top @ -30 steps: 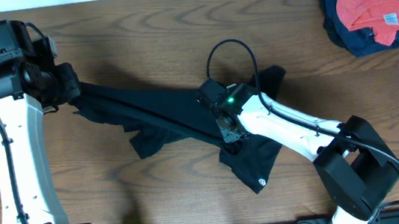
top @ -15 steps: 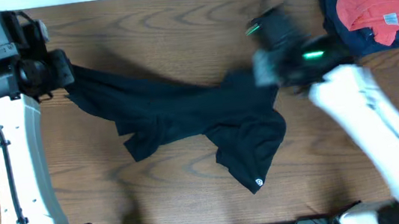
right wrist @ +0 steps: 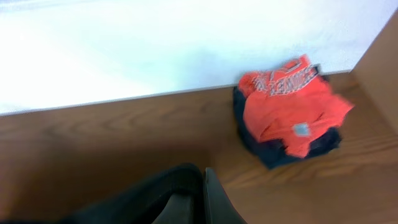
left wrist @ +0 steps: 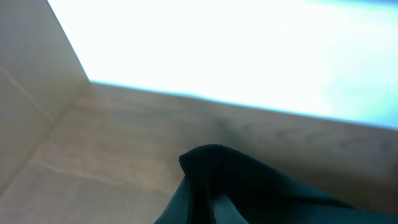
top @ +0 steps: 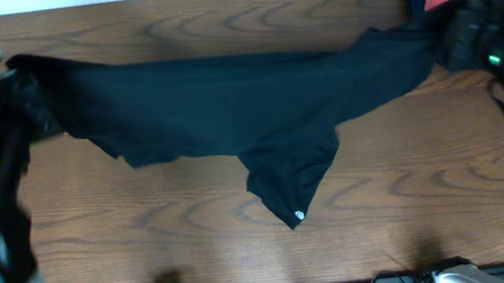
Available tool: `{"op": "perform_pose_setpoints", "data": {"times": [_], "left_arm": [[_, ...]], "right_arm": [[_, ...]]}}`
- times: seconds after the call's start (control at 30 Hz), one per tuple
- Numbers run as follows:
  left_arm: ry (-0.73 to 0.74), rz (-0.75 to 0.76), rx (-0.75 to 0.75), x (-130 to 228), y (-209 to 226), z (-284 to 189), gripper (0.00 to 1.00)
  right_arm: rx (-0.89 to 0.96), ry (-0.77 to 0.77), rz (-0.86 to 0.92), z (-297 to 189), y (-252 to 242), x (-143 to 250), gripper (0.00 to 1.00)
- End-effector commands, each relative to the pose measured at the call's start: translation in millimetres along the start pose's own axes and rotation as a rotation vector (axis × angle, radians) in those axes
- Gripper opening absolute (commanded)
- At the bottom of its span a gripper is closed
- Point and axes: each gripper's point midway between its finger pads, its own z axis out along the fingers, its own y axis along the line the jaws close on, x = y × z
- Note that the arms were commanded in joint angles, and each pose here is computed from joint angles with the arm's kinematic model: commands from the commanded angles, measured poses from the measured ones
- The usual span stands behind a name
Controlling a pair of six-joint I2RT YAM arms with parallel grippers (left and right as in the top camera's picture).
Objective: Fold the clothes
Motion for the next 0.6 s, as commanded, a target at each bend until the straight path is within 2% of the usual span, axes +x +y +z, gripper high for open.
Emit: {"op": "perform_pose_setpoints", "data": {"times": [0.0,0.17,0.3,0.43,0.57], "left_arm": [[-0.126,0.012,0.008,-16,-5,-49,0.06],[-0.295,0.027,0.014,-26,-11,-115,0.06],[-0.383,0.036,0.017,-31,-15,-149,0.06],[-0.414,0.037,0.008,-36,-14,-159,0.06],[-0.372,0.028,-0.020,-36,-8,-141,0.06]], "right_arm": [[0.064,-0.134,-0.010,-49,-24,-26,0.01],[0.143,-0.286,0.007,-114,-50,-47,0.01],[0.175,-0.397,0.028,-158,-63,-59,0.01],[0.194,-0.467,0.041,-183,-70,-67,0.01],[0.196,-0.457,0.038,-179,-69,-68,0.01]]}}
